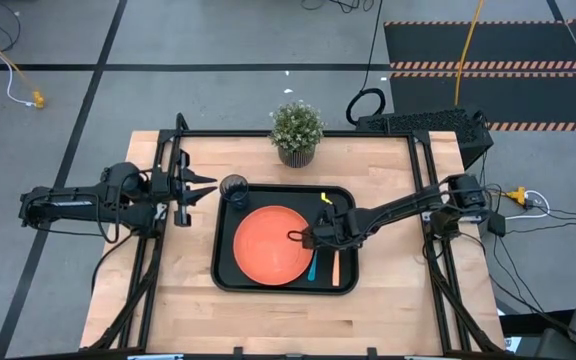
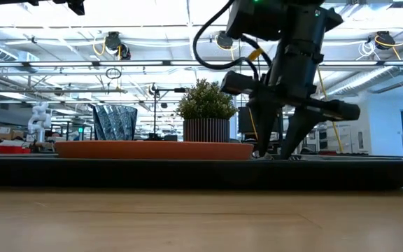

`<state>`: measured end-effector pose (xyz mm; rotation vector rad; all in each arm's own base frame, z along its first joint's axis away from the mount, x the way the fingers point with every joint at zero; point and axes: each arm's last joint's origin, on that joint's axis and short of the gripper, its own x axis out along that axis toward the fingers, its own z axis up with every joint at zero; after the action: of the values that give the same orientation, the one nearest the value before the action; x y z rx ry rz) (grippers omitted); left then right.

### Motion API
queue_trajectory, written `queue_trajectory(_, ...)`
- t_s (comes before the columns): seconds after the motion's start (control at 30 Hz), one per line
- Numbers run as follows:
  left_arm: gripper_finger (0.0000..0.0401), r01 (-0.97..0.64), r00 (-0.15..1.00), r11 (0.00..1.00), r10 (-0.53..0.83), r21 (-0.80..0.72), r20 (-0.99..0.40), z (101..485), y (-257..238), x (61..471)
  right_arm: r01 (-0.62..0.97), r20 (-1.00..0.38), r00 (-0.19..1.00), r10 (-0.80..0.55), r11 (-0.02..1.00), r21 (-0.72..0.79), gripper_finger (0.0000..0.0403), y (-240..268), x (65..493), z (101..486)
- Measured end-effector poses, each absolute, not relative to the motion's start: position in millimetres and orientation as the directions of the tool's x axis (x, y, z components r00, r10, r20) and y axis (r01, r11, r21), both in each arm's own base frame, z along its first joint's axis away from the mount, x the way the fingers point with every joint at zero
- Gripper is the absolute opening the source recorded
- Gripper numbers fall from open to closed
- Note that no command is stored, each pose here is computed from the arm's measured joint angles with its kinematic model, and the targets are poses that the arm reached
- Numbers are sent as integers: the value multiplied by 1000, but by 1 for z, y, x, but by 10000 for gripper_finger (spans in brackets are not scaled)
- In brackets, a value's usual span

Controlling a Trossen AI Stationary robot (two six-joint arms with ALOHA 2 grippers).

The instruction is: Pick and place plate/cup/fork/spoon on tray

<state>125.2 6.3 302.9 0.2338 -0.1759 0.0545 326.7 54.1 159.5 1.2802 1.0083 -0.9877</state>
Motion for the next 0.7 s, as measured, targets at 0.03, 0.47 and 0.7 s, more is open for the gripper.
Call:
queue_trajectory(0.03, 78, -74, 983, 971, 33, 226, 180, 303, 6, 125, 961, -962, 271, -6, 46, 271, 129, 55, 328, 158)
queue_trajectory(0.47, 78, -76, 983, 971, 35, 226, 180, 303, 6, 125, 955, -955, 295, -11, 42, 295, 129, 53, 331, 157)
queue_trajectory(0.7, 78, -77, 983, 970, 35, 231, 180, 303, 6, 125, 949, -949, 313, -28, 41, 312, 129, 53, 333, 157)
